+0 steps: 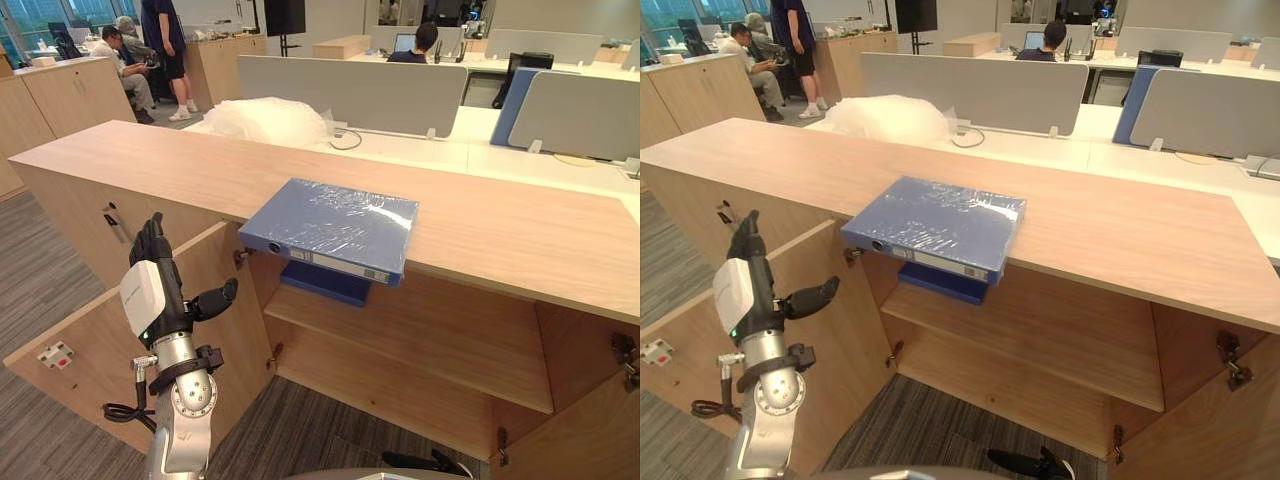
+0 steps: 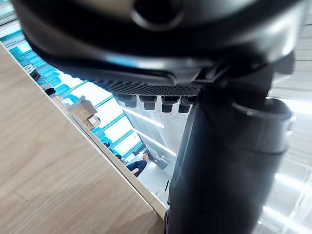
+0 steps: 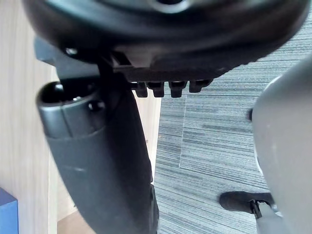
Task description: Walk over to the cabinet, pick up the folder, carry it to the office cabinet, place the folder inside the office cabinet, then close the office cabinet door
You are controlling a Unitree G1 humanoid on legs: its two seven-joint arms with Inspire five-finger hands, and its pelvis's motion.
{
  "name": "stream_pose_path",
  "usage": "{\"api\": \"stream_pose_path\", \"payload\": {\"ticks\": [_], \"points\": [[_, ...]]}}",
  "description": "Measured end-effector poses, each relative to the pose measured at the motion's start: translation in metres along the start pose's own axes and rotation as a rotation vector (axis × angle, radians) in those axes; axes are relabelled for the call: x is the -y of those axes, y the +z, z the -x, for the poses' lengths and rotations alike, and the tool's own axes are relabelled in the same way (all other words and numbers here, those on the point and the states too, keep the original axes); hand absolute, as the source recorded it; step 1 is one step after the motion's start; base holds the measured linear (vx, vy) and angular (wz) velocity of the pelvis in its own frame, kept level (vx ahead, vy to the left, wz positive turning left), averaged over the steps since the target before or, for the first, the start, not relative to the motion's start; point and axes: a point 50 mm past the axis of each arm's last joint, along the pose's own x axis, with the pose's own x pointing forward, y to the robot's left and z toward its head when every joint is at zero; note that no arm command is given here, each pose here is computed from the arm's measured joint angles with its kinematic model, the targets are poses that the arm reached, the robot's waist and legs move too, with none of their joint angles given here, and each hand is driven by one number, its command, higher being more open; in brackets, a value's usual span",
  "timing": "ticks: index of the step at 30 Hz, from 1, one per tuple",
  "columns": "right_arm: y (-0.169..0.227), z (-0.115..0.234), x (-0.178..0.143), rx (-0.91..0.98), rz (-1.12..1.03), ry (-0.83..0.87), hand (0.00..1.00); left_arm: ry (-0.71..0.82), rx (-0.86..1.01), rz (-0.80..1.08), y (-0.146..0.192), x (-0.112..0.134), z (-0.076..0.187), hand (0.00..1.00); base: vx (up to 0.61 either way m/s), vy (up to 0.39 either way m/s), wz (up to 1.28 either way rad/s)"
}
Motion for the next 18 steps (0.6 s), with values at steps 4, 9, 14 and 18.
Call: {"api": "stream_pose_path", "payload": {"ticks": [4, 9, 14, 18], "points": [[0.003, 0.000, 0.000, 0.009, 0.002, 0.002, 1.00, -0.070, 0.051, -0.071, -0.001, 0.009, -0.002, 1.00, 0.01, -0.009, -0.03], [0.006, -0.001, -0.001, 0.019, 0.016, 0.007, 1.00, -0.139, 0.171, -0.159, 0.005, 0.015, -0.014, 1.00, 0.01, -0.012, -0.07], [0.010, -0.002, -0.004, 0.027, 0.047, 0.019, 1.00, -0.146, 0.302, -0.209, 0.021, 0.019, -0.030, 1.00, 0.00, -0.013, -0.06], [0.012, -0.002, -0.004, 0.037, 0.076, 0.020, 1.00, -0.148, 0.386, -0.248, 0.031, 0.019, -0.037, 1.00, 0.00, -0.014, -0.03]]}}
